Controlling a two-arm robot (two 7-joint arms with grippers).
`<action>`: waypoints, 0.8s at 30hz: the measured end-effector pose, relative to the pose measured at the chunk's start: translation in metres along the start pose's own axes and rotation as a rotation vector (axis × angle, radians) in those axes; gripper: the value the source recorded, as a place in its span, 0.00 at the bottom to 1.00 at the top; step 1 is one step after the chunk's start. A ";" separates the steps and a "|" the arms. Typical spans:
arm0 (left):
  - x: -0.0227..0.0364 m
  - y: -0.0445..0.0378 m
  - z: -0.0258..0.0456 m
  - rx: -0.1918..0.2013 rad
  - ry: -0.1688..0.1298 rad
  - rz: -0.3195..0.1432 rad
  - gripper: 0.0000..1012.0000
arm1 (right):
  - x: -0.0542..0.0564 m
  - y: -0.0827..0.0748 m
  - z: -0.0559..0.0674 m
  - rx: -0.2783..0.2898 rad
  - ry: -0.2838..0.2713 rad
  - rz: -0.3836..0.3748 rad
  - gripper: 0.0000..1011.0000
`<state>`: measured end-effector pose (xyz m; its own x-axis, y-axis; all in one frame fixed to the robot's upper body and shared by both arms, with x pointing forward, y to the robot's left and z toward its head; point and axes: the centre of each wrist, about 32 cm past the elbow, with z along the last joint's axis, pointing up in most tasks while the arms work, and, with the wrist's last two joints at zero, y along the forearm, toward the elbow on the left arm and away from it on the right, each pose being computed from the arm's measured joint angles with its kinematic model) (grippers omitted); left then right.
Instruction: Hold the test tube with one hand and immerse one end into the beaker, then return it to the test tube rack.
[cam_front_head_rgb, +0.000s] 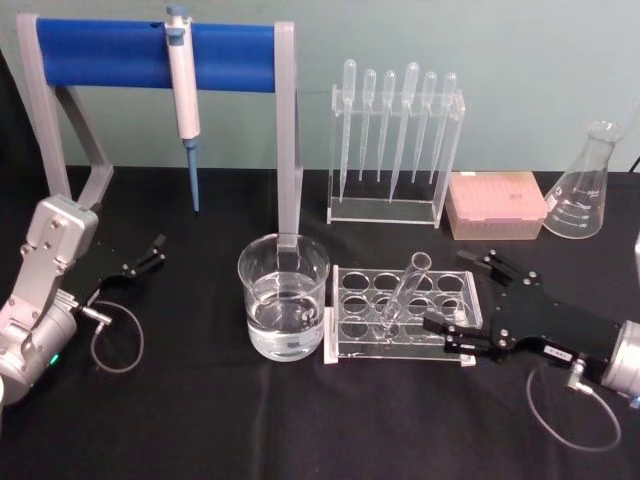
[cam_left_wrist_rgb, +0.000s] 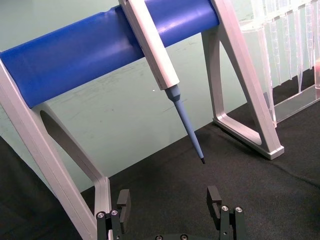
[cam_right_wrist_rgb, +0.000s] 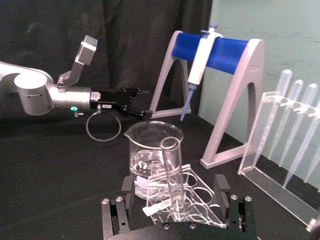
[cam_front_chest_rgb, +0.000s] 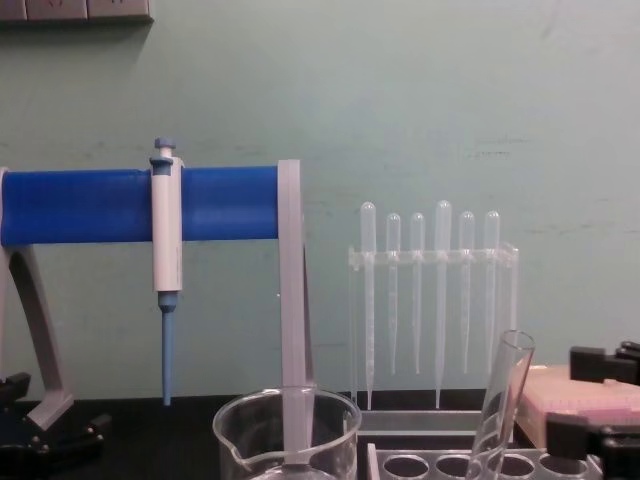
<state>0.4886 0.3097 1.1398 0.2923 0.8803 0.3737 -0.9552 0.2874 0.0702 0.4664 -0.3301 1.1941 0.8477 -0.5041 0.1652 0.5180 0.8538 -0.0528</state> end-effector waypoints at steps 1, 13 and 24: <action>0.0000 0.0000 0.0000 0.000 0.000 0.000 0.99 | 0.000 0.002 0.000 -0.002 -0.001 0.004 0.99; 0.0000 0.0000 0.0000 0.000 0.000 0.000 0.99 | 0.007 0.025 -0.001 -0.011 0.014 -0.005 0.99; 0.0000 0.0000 0.0000 0.000 0.000 0.000 0.99 | 0.011 0.042 -0.006 -0.018 0.034 -0.003 0.99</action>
<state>0.4886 0.3097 1.1398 0.2922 0.8803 0.3737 -0.9553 0.2873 0.0702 0.4981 -0.3010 1.1876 0.8495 -0.5108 0.1318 0.5220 0.8500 -0.0704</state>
